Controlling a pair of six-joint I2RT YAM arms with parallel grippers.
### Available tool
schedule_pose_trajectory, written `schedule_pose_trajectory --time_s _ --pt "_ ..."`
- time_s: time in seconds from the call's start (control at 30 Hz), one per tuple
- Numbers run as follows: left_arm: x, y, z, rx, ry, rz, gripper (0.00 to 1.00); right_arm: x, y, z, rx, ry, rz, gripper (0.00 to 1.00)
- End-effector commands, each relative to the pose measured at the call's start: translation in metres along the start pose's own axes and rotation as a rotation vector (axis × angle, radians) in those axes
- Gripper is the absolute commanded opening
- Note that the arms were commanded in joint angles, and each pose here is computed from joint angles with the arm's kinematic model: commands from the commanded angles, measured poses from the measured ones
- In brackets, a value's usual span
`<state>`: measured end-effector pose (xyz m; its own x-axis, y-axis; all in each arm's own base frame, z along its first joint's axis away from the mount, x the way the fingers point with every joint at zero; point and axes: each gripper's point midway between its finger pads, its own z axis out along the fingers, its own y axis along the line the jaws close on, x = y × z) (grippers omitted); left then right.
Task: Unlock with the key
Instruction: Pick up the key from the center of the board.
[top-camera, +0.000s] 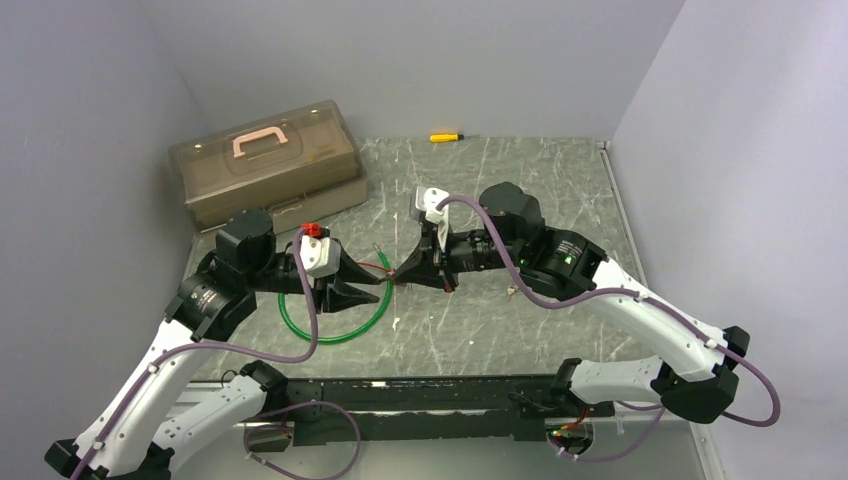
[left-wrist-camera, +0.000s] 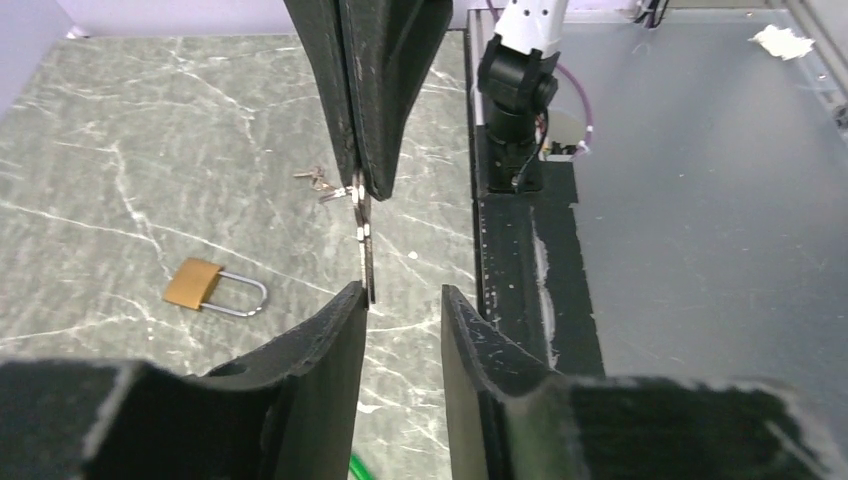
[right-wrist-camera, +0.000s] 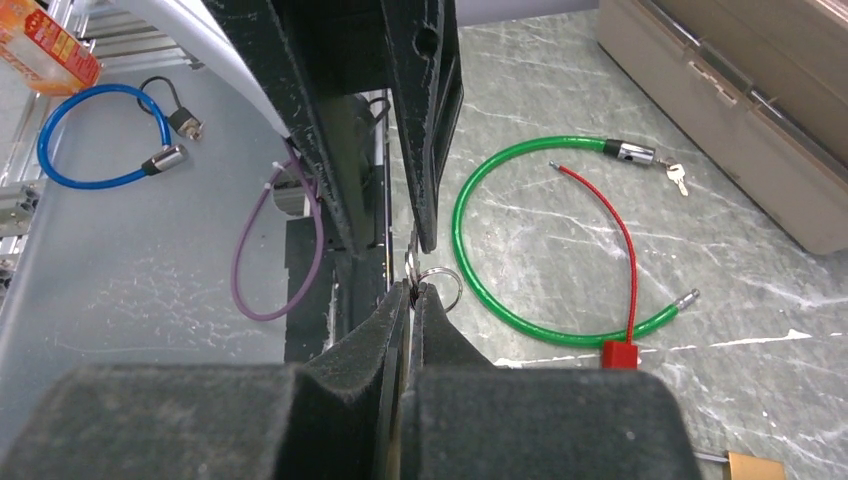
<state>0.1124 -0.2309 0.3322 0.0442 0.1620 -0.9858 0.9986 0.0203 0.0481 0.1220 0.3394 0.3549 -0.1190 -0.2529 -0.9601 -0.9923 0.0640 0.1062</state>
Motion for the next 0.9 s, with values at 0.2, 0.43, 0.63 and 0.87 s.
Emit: schedule_pose_trajectory --time_s 0.2,0.43,0.63,0.87 --pt "0.002 -0.012 -0.001 0.052 -0.006 0.002 0.4 -0.028 0.001 -0.005 -0.012 -0.047 -0.059 0.0" --pt "-0.014 -0.009 -0.003 0.034 -0.029 0.041 0.27 -0.017 -0.003 -0.003 0.002 -0.001 -0.055 0.0" --pt "-0.03 -0.016 -0.007 0.061 -0.051 0.058 0.2 0.001 -0.015 0.0 0.047 0.074 -0.053 0.0" --pt "-0.03 -0.02 -0.007 0.076 -0.06 0.039 0.2 0.005 -0.02 0.0 0.068 0.092 -0.057 0.0"
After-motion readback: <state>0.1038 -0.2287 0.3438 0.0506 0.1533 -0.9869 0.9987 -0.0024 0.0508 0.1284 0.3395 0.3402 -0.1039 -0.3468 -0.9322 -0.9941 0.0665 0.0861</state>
